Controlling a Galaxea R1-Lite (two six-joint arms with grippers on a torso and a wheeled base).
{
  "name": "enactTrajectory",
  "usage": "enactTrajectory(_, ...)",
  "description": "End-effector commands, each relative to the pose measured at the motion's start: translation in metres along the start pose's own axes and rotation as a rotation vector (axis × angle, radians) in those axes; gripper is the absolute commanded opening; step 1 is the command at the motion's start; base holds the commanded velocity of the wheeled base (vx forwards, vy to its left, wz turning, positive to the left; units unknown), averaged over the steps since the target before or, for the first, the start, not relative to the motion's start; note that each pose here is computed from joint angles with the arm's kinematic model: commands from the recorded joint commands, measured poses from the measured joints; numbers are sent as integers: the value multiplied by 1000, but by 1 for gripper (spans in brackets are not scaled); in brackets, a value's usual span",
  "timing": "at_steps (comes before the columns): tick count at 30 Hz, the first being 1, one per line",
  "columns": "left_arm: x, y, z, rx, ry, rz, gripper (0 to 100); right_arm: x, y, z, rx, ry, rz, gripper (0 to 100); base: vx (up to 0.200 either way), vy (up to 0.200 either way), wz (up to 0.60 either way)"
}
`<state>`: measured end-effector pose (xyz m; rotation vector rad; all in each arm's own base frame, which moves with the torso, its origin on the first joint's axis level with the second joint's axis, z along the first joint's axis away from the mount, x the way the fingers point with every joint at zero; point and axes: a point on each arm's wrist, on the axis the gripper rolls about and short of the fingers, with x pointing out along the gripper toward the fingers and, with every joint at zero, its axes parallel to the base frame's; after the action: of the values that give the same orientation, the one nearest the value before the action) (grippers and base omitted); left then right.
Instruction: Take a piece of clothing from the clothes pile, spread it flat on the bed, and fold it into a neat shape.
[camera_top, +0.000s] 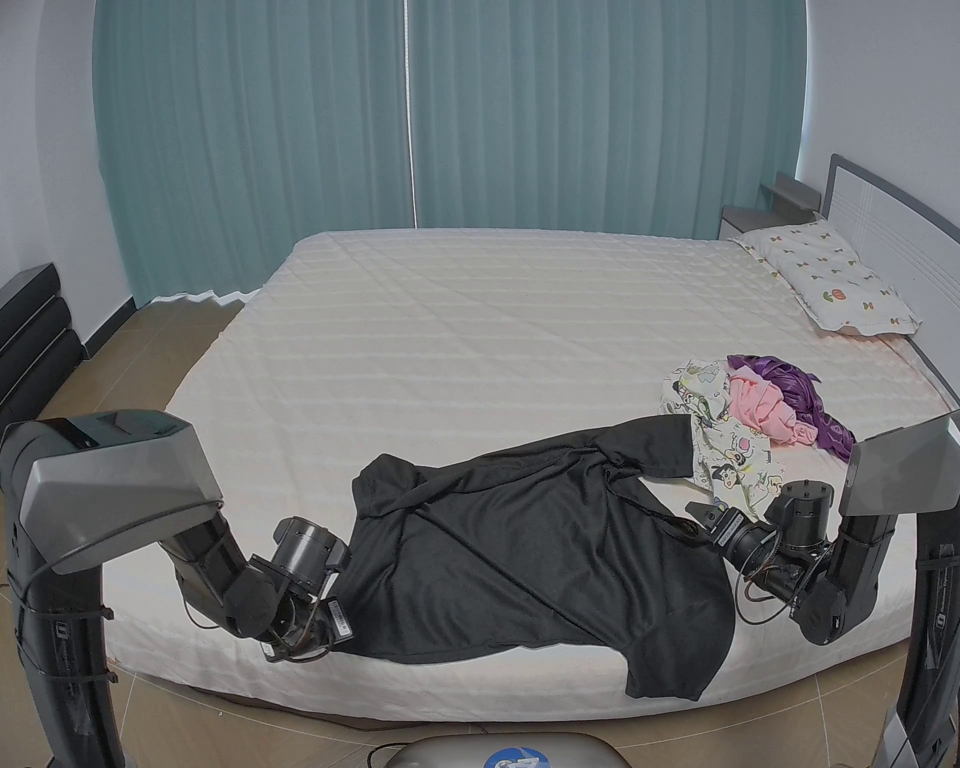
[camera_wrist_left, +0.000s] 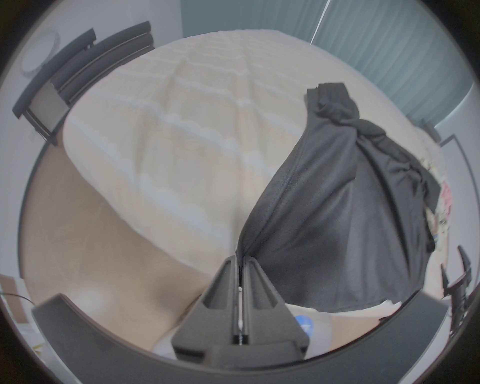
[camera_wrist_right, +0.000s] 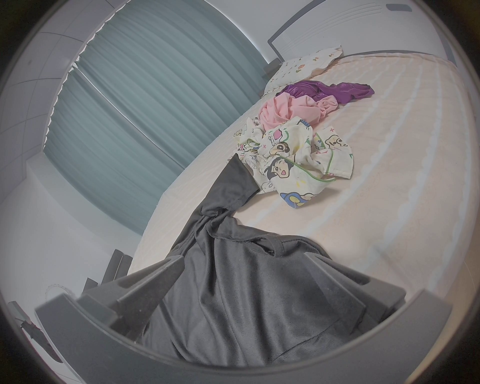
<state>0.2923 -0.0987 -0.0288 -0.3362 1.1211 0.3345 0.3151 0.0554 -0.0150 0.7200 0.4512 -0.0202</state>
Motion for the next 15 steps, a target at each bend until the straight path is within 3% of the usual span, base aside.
enactTrajectory(1,-10,18,18,-15,-46,65,0,1,0,-3,-3,9,-1,100,0,0,0)
enactTrajectory(6,-6,36,23,17,-45,181,0,1,-1,-3,-3,10,-4,100,0,0,0)
enactTrajectory(13,-6,40,19,34,3,213,0,3,-3,-6,-3,18,-12,100,0,0,0)
enactTrajectory(14,-6,40,19,35,12,213,100,3,-3,-6,-3,18,-12,100,0,0,0)
enactTrajectory(15,-6,39,19,33,13,204,100,4,-4,-6,-3,21,-13,100,0,0,0)
